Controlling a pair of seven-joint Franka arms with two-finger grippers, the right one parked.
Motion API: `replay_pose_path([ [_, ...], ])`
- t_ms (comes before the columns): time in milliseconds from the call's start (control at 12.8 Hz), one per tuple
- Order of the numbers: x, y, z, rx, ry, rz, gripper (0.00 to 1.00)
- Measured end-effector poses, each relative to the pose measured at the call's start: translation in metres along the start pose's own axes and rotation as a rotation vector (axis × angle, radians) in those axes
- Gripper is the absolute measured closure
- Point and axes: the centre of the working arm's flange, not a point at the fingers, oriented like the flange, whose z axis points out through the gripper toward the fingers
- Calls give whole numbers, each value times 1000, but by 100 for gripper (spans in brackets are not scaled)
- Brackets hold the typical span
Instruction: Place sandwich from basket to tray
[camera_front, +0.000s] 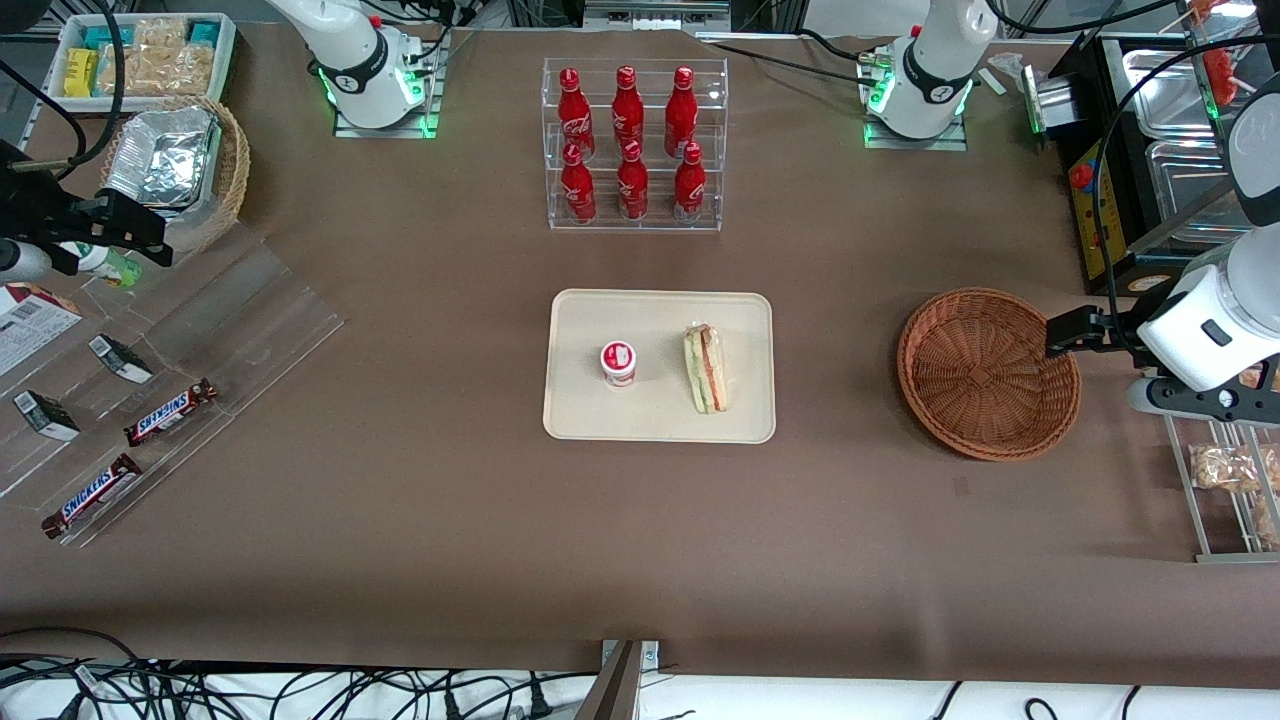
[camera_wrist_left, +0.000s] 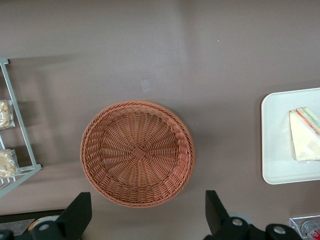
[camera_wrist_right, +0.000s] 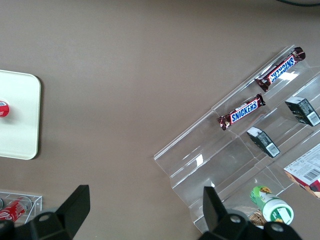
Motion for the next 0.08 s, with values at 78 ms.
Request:
replay_pose_path([
  [78,0,-1,0,0,0,4,0],
])
